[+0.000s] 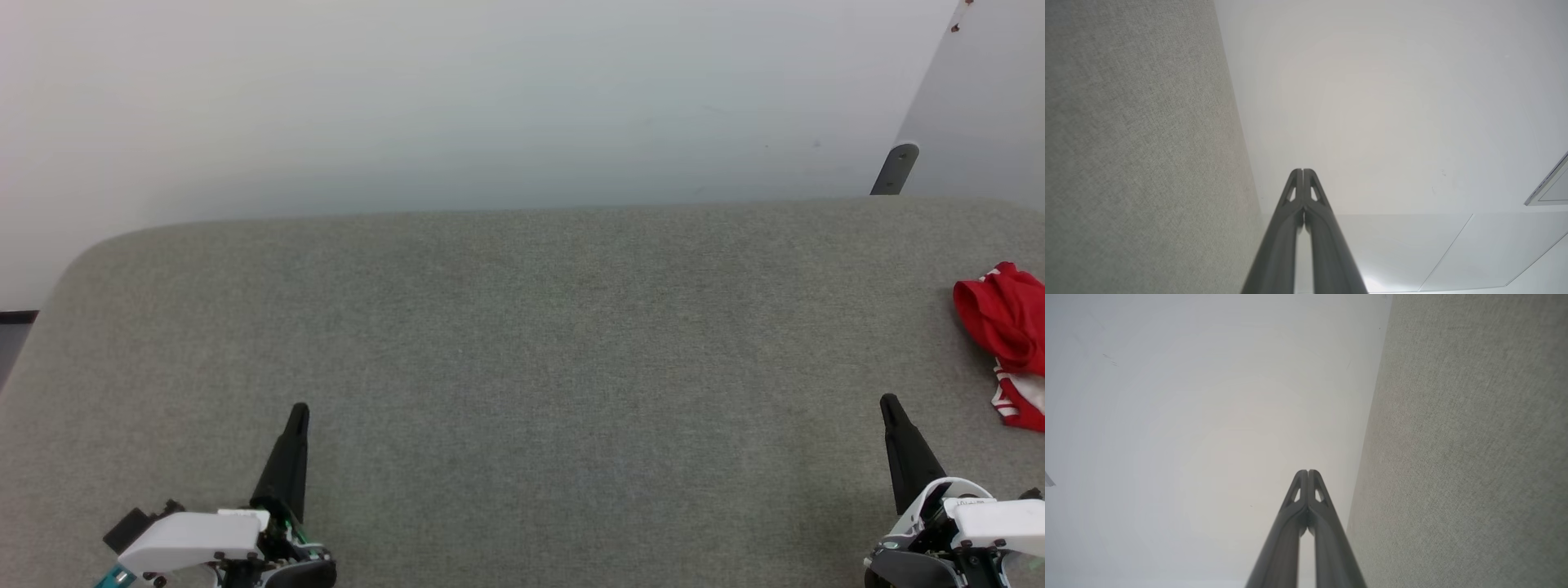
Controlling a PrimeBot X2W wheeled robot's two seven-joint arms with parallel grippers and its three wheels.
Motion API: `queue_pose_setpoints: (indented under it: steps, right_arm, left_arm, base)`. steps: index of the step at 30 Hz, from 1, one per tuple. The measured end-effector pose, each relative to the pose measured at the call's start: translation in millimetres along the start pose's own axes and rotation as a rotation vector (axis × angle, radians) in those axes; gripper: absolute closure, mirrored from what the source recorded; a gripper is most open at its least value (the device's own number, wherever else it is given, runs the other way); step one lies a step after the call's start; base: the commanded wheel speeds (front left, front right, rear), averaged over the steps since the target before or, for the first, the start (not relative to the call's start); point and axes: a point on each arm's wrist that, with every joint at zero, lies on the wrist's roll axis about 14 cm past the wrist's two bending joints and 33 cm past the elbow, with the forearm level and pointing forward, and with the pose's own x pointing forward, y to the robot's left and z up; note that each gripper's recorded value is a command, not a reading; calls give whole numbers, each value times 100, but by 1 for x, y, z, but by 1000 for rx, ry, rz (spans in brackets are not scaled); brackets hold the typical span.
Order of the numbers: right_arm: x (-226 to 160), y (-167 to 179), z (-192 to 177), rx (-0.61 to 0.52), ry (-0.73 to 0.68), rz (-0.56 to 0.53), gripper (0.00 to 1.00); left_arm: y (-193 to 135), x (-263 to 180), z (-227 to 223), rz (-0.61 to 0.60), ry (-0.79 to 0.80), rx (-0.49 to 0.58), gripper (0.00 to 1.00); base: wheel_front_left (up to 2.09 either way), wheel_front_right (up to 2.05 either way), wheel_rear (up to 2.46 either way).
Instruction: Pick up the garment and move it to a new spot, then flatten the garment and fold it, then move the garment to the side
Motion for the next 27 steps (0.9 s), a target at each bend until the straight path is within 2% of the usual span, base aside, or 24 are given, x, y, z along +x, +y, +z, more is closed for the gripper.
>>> queue_pose_setpoints:
  steps: [27]
  right_arm:
    - [0, 0, 0, 0, 0, 0, 100]
  left_arm:
    - [0, 0, 0, 0, 0, 0, 100]
  base:
    - [0, 0, 0]
